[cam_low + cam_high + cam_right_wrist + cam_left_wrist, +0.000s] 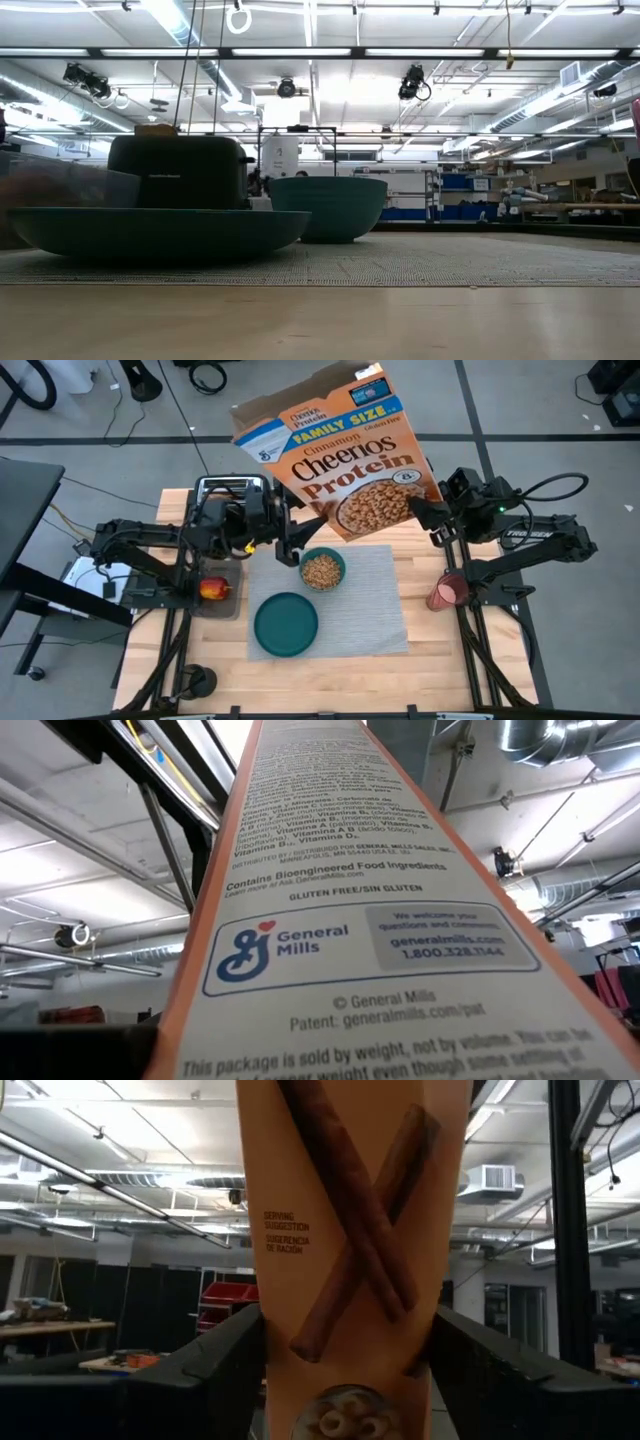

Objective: Arrange a breakfast setting
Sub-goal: Pour the cereal in the green bowl

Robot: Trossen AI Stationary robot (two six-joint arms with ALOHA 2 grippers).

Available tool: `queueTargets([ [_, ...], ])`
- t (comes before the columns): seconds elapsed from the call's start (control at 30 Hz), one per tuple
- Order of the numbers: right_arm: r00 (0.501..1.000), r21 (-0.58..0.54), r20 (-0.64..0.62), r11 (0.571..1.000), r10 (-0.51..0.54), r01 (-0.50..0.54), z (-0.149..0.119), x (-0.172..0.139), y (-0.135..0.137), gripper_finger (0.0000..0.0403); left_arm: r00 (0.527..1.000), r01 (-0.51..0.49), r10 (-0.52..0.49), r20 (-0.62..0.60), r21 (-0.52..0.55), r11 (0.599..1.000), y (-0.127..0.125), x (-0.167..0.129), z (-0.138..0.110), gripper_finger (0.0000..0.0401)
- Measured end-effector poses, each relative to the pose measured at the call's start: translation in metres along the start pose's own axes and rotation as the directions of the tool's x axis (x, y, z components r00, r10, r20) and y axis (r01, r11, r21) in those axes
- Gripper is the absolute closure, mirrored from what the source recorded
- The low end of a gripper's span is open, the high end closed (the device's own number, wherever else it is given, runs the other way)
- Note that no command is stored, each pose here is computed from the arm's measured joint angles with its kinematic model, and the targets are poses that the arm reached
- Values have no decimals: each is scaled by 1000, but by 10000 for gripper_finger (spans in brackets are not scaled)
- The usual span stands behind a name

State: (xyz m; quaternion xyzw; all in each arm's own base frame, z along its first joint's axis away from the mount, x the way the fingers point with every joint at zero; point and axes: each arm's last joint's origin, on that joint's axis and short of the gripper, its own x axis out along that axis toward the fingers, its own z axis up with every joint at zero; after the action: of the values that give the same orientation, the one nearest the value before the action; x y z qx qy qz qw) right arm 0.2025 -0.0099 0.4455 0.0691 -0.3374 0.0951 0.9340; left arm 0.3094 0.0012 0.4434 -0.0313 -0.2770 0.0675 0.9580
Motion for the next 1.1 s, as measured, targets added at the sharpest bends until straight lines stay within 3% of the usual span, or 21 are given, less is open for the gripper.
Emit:
queueTargets([
  [0.1,1000,-3,-1,1000,-8,8,0,0,0,172,1000,-5,5,5,-27,1000,2,0,0,137],
  [0.2,1000,-3,-9,1000,-18,18,-1,0,-1,172,1000,-5,5,12,-34,999,2,0,1,108],
  [0.4,995,-1,-85,999,-46,46,-9,-1,-6,172,999,-12,11,43,22,1000,2,0,3,54],
  [0.63,990,0,-131,999,-54,54,-18,0,-9,172,997,-11,10,74,16,1000,3,0,7,47],
  [0.77,990,-13,-129,998,-55,53,-20,2,-10,172,997,-8,7,78,13,1000,2,0,8,64],
  [0.93,988,-27,-138,998,-64,61,-22,3,-11,164,997,-3,2,77,13,1000,2,-1,11,123],
  [1.1,980,-17,-184,997,-77,75,-24,1,-11,119,999,-1,1,49,12,1000,3,-6,18,175],
])
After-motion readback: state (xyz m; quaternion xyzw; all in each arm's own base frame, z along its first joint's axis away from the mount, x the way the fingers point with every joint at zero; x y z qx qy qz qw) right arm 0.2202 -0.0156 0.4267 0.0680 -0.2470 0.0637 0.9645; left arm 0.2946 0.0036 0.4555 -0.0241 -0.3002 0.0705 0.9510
